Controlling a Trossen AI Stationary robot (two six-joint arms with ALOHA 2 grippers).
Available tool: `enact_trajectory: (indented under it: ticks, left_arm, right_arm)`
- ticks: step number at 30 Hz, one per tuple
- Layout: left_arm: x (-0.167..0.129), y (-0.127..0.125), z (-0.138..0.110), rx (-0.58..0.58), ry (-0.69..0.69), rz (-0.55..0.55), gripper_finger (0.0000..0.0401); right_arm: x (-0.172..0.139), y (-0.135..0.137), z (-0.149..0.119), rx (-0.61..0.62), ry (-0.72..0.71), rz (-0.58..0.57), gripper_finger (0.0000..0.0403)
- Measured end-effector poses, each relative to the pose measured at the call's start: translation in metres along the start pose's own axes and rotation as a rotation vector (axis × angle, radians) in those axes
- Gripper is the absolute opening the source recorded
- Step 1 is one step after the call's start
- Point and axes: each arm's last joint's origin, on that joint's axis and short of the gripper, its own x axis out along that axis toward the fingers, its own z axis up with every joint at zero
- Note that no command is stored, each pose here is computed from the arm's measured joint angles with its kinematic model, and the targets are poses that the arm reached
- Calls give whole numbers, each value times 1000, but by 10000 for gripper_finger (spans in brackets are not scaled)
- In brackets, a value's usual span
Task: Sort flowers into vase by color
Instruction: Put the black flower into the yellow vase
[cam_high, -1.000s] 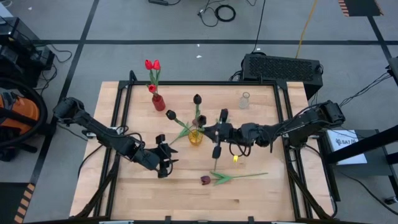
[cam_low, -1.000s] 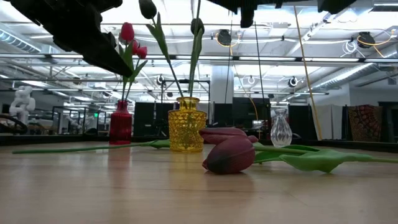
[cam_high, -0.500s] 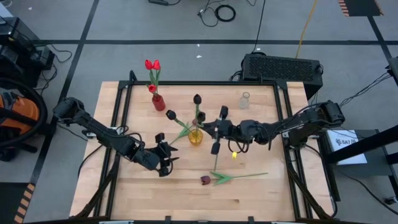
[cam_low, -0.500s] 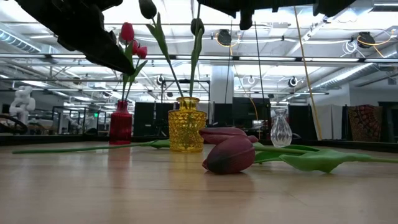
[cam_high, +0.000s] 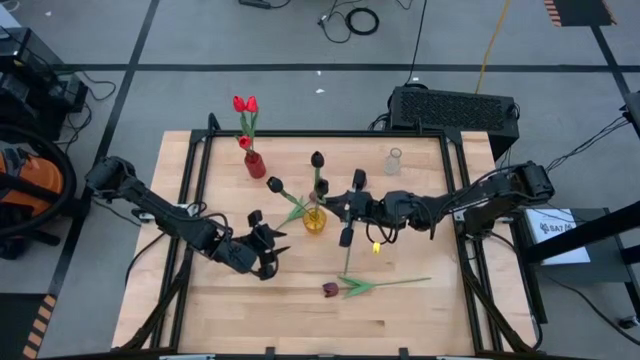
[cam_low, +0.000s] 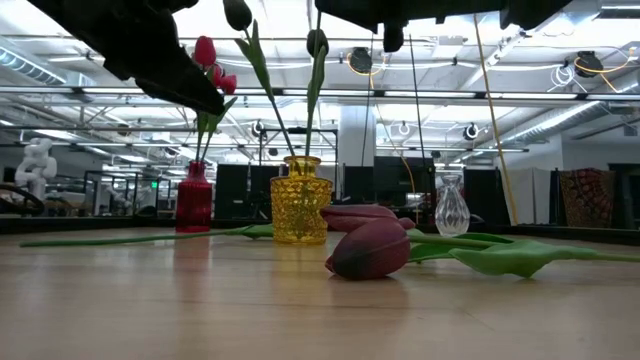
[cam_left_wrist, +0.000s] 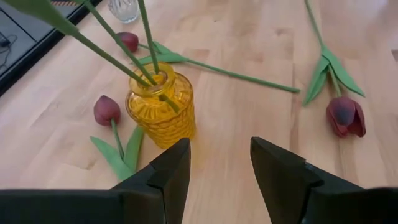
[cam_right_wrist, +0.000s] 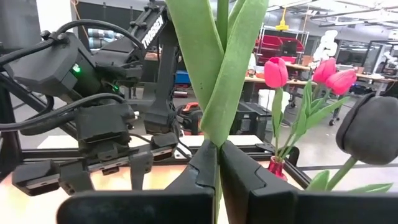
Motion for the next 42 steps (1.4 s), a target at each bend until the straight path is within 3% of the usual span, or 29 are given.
enact_trajectory:
  ticks: [18, 42]
  left_arm:
    - [18, -7, -16, 67, 72, 31, 175]
    - [18, -8, -16, 68, 75, 32, 175]
  right_arm:
    - [8, -7, -11, 0, 22, -7, 0]
    - [7, -5, -10, -22, 14, 0, 0]
